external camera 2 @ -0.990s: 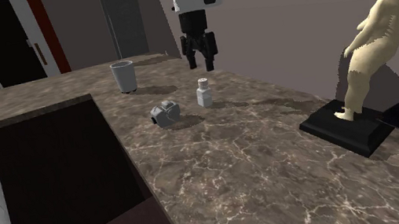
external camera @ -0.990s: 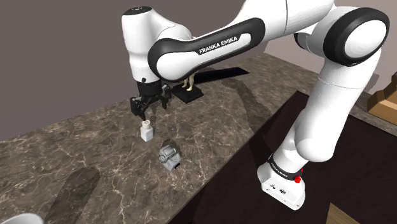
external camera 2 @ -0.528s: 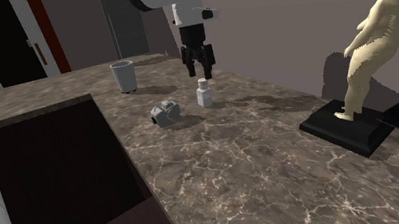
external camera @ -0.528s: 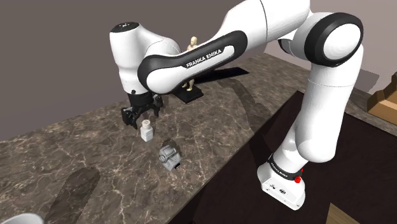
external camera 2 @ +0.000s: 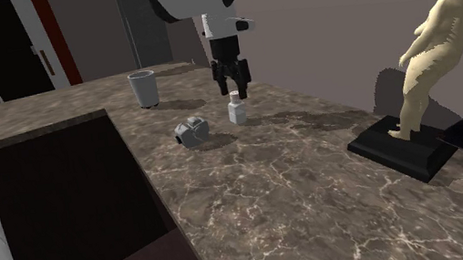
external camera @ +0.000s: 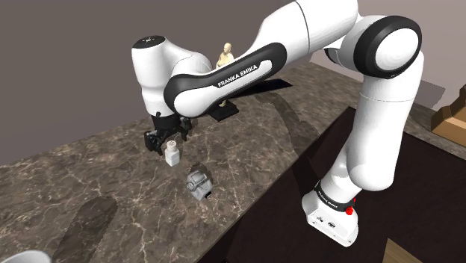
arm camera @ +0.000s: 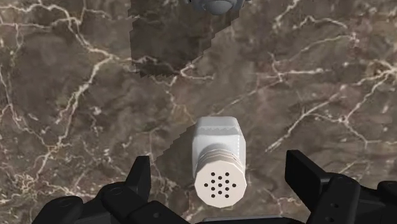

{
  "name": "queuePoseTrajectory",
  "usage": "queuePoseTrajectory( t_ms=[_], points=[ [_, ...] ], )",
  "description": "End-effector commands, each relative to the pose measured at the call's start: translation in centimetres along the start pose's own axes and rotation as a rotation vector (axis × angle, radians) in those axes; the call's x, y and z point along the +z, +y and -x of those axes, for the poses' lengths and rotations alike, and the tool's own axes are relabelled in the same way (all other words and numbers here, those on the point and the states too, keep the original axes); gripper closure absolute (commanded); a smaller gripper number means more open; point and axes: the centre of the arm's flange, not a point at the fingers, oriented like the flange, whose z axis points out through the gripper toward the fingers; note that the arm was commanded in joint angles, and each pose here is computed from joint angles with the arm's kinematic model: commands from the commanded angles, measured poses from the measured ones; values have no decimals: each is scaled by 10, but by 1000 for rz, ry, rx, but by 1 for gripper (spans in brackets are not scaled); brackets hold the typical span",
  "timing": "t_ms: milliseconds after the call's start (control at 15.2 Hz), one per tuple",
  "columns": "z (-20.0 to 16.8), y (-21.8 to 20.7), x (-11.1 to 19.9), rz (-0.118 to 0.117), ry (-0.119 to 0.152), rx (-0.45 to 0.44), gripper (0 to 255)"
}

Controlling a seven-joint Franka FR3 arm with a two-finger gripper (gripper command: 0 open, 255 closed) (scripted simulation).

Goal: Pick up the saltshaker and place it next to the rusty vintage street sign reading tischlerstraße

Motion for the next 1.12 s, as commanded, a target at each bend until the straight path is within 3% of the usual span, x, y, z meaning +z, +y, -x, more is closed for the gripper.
queuePoseTrajectory(
  t_ms=[0, 66, 132, 726, 1056],
  points=[
    [0, 0, 0, 0, 0, 0, 0],
    [0, 0, 0, 0, 0, 0, 0],
    [0, 0, 0, 0, 0, 0, 255],
    [0, 0, 0, 0, 0, 0, 255],
    [0, 3, -26, 0, 0, 0, 255]
  ],
)
